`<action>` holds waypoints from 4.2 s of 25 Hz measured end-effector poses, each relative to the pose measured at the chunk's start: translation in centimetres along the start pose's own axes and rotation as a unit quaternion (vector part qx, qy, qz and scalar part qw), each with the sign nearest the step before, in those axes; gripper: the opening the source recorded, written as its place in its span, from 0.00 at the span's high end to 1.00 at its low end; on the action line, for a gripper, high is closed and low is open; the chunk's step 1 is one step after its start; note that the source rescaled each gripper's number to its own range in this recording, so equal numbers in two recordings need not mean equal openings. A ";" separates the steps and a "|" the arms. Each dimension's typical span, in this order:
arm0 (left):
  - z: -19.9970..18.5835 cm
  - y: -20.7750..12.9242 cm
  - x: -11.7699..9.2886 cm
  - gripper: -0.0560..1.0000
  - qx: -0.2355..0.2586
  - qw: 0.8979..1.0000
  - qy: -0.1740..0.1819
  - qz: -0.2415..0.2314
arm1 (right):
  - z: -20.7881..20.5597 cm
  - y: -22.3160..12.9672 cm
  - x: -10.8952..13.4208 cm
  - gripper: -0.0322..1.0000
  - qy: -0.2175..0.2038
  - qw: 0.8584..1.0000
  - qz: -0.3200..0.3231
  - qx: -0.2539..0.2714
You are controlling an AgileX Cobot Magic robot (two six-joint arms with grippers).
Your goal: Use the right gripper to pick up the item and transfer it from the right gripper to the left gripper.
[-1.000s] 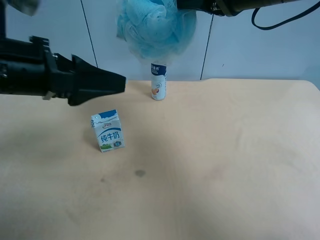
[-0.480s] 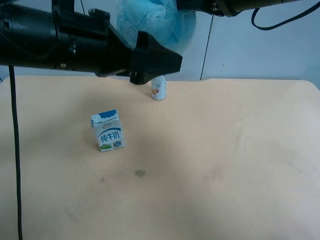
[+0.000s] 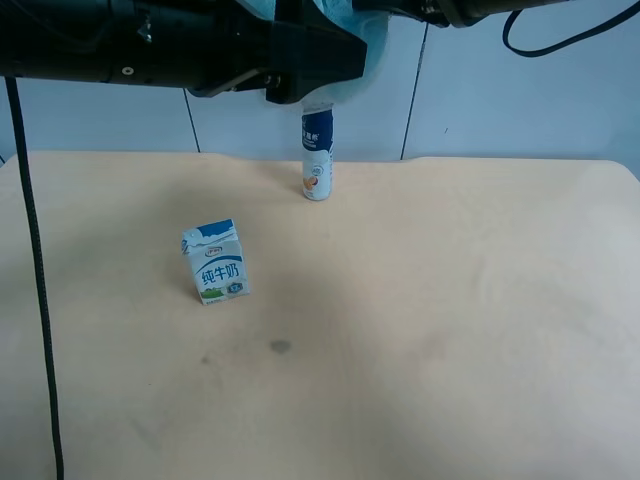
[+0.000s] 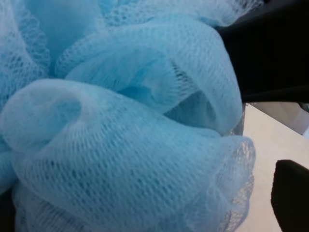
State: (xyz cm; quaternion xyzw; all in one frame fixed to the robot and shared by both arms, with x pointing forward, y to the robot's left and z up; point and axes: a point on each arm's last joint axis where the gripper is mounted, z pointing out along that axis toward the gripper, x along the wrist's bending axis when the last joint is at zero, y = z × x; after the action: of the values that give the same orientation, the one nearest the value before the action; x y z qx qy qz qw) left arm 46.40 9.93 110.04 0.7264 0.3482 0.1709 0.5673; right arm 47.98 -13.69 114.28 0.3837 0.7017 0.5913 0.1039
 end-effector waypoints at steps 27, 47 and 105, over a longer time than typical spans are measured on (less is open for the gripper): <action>0.1 0.0 0.4 0.94 -0.002 1.000 0.021 0.000 | 0.0 0.0 0.0 0.93 -0.002 1.000 0.002 -0.002; 0.1 0.0 0.4 0.94 -0.003 1.000 0.021 0.002 | -7.8 1.9 3.4 0.03 -0.020 0.995 -0.089 -0.036; 0.1 0.0 0.5 0.95 -0.002 0.999 0.026 0.021 | -24.6 -17.0 3.9 0.12 -0.196 0.974 -0.076 0.085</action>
State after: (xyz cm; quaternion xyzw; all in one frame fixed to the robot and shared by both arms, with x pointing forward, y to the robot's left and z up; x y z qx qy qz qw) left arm 46.80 10.21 109.97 0.7281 0.3470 0.2019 0.5556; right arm 23.52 -29.67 106.88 0.4450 0.7424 0.4329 0.2517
